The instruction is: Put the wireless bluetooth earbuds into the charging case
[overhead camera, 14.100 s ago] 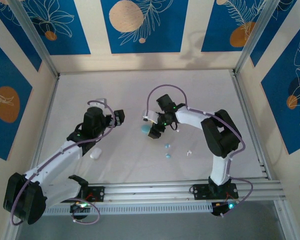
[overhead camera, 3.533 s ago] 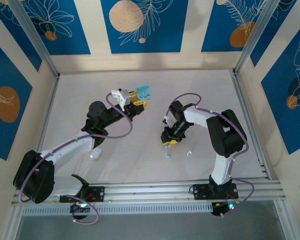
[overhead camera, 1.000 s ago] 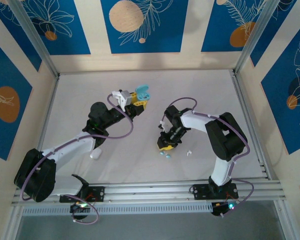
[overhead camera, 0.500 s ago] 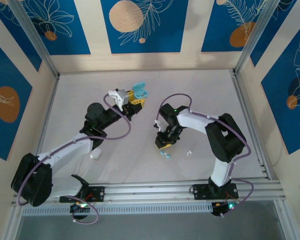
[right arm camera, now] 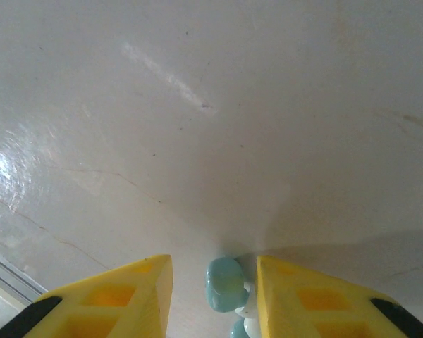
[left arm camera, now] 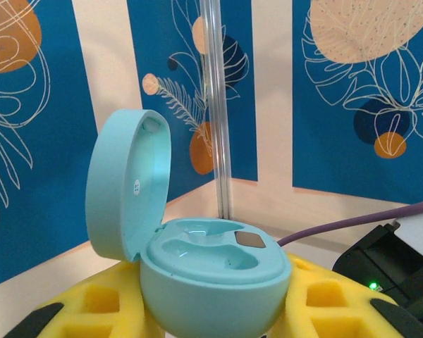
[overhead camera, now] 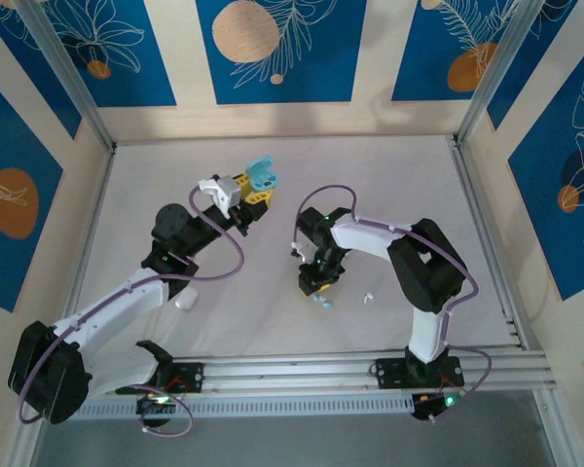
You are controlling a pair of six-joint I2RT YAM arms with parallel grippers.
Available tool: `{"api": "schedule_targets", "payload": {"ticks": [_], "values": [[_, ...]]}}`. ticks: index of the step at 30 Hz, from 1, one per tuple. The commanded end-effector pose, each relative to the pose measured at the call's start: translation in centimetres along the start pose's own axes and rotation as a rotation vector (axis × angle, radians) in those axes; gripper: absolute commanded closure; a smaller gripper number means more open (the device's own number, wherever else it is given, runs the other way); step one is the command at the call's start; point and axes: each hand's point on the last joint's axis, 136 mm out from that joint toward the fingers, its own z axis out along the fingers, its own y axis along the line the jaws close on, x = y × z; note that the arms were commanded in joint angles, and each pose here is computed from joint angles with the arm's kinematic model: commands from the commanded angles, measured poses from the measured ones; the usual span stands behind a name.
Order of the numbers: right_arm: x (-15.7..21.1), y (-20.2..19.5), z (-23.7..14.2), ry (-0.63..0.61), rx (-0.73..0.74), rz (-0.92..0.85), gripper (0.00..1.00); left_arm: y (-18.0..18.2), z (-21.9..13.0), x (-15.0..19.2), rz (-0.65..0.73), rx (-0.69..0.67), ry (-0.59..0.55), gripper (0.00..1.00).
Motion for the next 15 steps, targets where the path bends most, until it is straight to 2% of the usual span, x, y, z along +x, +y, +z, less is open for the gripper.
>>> {"api": "schedule_targets", "payload": {"ticks": [1,12,15], "values": [[0.4,0.3,0.0,0.042,0.018,-0.024,0.63,-0.2,-0.3,-1.0,0.021,-0.006,-0.026,0.71],[1.2,0.0,1.1,0.091,0.072,-0.036,0.66,-0.2,-0.2,-0.7,0.011,0.000,-0.023,0.71],[1.1,-0.3,1.2,0.084,0.093,-0.028,0.70,-0.3,-0.1,-0.8,0.007,0.002,-0.026,0.71]]}}
